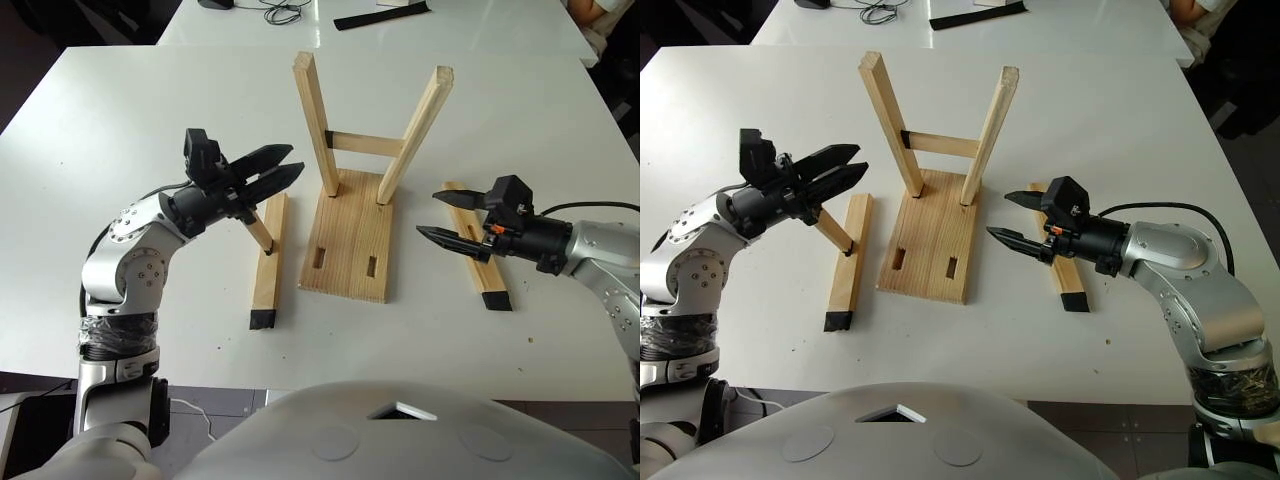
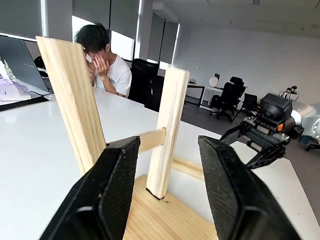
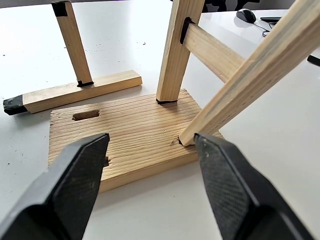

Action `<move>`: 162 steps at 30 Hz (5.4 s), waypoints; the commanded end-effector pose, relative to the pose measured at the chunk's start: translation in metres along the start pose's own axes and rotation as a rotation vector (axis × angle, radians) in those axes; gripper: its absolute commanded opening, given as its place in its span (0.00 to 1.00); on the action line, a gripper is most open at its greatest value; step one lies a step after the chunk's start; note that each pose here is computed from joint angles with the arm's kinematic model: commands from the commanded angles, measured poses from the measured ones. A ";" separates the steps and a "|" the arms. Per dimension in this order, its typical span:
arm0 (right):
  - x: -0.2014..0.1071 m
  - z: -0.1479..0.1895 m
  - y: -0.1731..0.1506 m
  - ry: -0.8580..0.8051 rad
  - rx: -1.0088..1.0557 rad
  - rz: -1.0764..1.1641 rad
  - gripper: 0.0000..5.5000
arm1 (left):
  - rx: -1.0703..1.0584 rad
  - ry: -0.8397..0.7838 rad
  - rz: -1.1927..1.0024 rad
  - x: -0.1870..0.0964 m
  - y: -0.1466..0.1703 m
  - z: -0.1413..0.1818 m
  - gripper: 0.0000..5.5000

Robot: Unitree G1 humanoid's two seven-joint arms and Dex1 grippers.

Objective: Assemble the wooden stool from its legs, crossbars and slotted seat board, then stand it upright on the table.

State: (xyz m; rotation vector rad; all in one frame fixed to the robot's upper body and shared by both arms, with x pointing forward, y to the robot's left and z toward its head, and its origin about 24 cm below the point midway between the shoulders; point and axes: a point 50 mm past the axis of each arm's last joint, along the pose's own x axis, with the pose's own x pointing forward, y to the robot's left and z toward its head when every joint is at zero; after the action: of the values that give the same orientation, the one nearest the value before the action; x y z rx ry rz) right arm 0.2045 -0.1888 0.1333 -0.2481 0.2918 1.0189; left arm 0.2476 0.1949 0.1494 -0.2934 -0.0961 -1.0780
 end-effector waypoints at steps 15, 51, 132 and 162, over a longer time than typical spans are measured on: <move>-0.006 0.000 0.004 -0.009 -0.004 -0.042 0.57 | -0.016 0.629 -0.205 -0.033 -0.085 -0.090 0.40; -0.012 -0.008 0.006 0.007 0.002 -0.108 0.57 | 0.281 0.913 0.012 -0.121 -0.005 -0.033 0.40; -0.041 0.023 -0.008 -0.177 0.059 -0.178 0.57 | 0.134 0.018 0.127 -0.049 -0.002 0.079 0.36; -0.010 0.123 -0.004 -0.375 0.129 0.570 0.78 | -0.119 -0.015 -0.451 0.050 -0.077 0.007 0.36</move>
State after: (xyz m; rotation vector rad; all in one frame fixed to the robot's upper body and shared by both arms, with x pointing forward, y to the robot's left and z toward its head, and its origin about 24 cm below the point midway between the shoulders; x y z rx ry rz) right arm 0.2198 -0.1607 0.2460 0.1549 0.0895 1.5319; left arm 0.2026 0.1217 0.1852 -0.4143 -0.1218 -1.5262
